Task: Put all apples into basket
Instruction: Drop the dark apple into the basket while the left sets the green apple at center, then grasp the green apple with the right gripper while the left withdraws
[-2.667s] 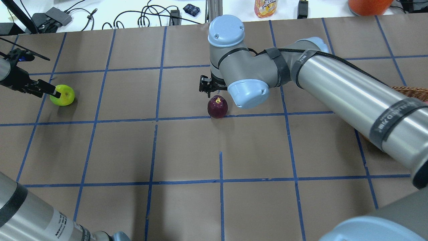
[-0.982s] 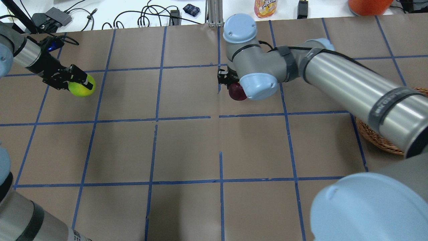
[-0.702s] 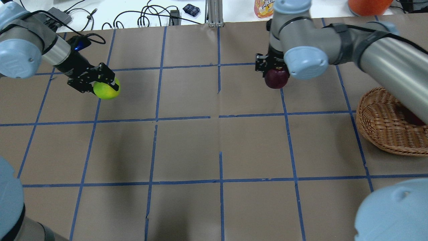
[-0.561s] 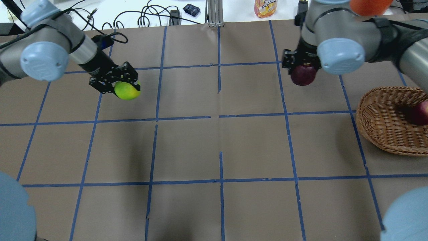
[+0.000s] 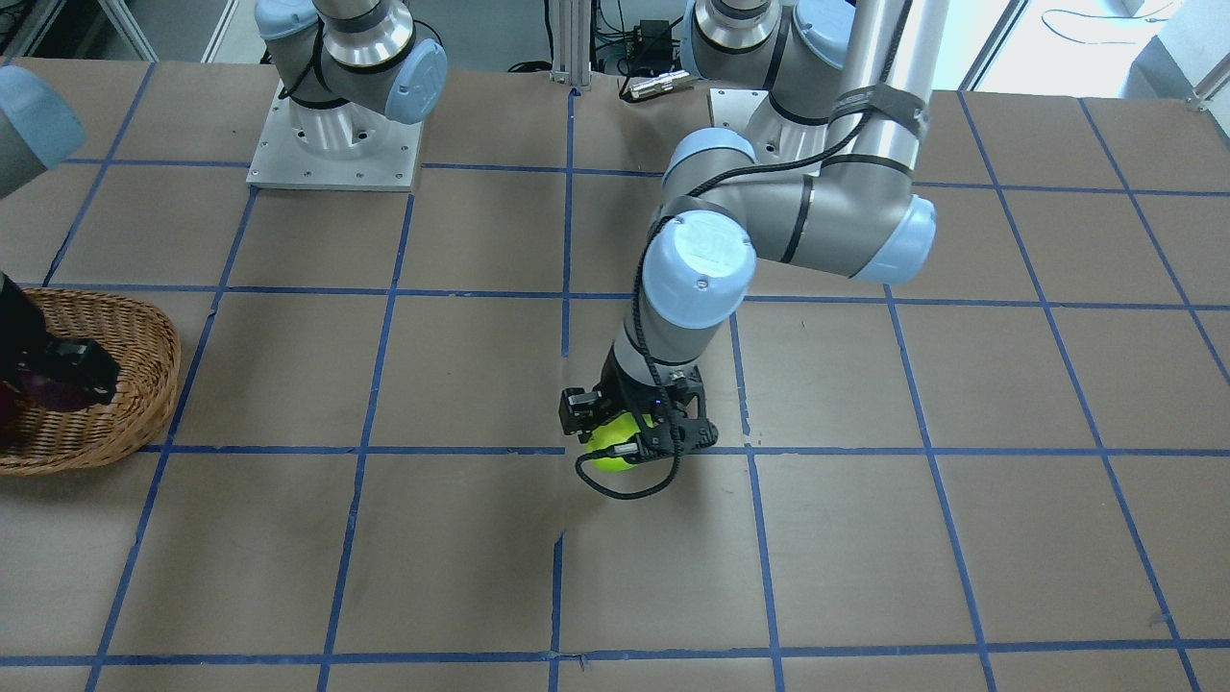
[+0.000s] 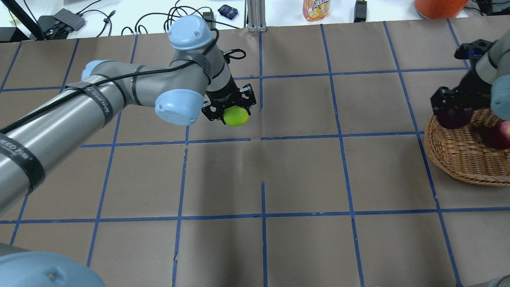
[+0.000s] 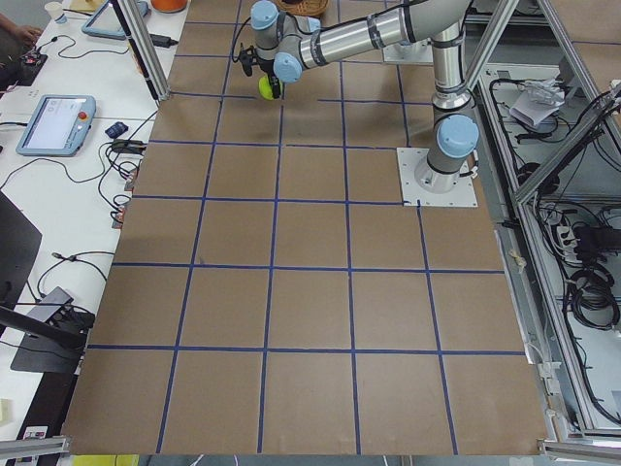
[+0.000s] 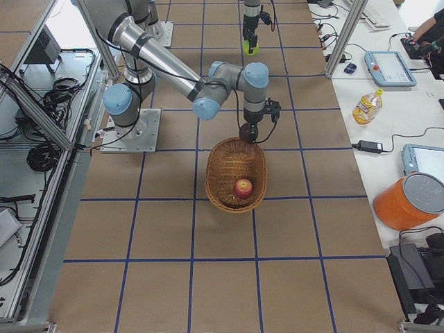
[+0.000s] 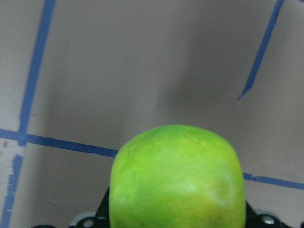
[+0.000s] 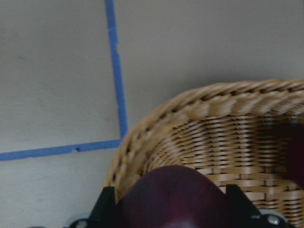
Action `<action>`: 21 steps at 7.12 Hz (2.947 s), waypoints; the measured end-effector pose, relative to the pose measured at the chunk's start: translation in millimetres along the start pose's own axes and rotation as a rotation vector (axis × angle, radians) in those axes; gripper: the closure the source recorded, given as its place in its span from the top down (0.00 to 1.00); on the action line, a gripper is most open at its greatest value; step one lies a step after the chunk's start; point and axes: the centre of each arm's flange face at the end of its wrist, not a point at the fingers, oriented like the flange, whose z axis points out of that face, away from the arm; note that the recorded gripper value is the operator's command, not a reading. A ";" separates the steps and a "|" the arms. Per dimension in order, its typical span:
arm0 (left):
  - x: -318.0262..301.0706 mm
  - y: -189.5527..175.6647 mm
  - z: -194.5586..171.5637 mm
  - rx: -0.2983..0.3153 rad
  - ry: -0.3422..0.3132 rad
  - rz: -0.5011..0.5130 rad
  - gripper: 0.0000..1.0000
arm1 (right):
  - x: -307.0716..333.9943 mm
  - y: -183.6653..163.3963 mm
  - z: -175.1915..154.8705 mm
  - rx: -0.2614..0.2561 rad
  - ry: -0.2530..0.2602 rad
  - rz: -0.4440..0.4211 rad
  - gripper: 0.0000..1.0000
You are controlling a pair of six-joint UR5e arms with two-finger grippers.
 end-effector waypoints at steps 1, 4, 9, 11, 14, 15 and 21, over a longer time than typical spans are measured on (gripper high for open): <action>16.3 10.7 18.0 0.010 -0.012 0.001 0.39 | 38.1 8.5 14.1 0.001 0.002 -0.033 0.47; 32.3 17.5 59.0 0.022 -0.013 0.022 1.00 | 85.3 10.6 56.8 0.053 0.002 -0.117 1.00; 4.6 -21.5 -10.7 0.120 0.056 0.101 1.00 | 63.6 21.8 21.6 0.019 -0.030 -0.150 1.00; -38.7 -31.4 -66.4 0.106 0.038 0.168 1.00 | -20.5 20.5 -22.6 0.002 -0.045 -0.197 1.00; -100.9 3.1 -164.4 0.078 -0.087 0.307 1.00 | -217.1 25.5 -50.1 0.024 -0.066 -0.098 1.00; -121.5 21.8 -199.1 0.068 -0.136 0.339 1.00 | -289.9 24.7 -45.2 0.015 -0.082 -0.059 1.00; -164.8 20.0 -278.0 0.053 -0.120 0.327 1.00 | -515.8 9.1 13.1 -0.035 -0.088 -0.026 1.00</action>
